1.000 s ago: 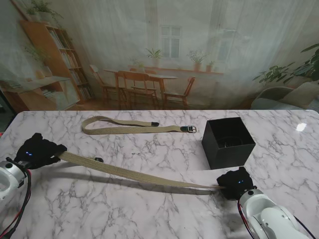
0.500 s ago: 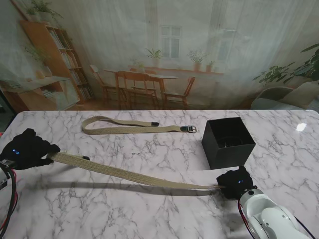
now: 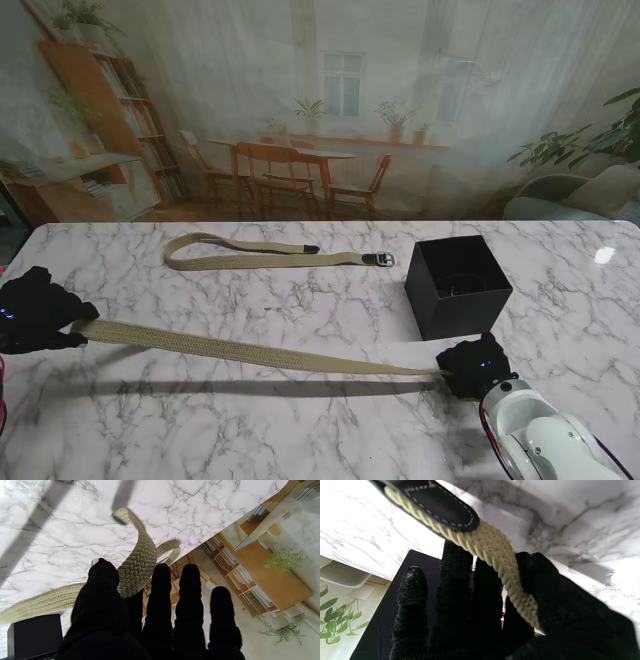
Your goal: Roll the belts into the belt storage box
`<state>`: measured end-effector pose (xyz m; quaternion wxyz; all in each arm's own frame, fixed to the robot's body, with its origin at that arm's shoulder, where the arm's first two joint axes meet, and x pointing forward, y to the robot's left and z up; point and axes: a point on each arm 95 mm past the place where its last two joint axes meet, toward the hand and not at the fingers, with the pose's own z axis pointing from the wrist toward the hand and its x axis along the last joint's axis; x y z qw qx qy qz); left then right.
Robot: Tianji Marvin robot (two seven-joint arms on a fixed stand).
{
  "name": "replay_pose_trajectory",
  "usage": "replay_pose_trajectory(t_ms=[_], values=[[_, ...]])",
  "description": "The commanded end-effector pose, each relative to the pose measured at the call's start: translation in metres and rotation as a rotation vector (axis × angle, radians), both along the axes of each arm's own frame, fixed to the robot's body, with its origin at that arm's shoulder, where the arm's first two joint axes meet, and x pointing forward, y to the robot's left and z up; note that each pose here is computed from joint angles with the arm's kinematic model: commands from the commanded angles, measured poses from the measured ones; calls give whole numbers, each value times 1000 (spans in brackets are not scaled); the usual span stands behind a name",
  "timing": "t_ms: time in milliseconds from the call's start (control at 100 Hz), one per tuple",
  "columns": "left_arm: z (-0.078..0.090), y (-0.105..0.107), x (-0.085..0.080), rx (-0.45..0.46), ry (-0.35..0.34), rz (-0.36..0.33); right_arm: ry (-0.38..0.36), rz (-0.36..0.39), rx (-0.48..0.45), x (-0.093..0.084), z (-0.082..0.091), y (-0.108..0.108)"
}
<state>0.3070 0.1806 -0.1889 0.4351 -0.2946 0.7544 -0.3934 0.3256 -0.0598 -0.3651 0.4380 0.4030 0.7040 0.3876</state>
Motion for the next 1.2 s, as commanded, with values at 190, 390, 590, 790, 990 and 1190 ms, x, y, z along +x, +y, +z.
replay_pose_trajectory(t_ms=[190,390,590,790,990,1190], values=[[-25,-2,32,-62,66,60,21,-12,-4,-1,-5,-1],[-61,-7,57,-77,137,129,32,-16,-8,-1,-7,0],[-89,-10,80,-96,149,157,32,-16,-9,0,-8,0],[-94,-13,76,-109,47,107,33,-19,-10,0,-9,0],[-100,-4,43,-54,42,88,30,-22,-10,0,-9,0],[-109,-2,24,-58,57,99,28,-22,-9,1,-9,1]])
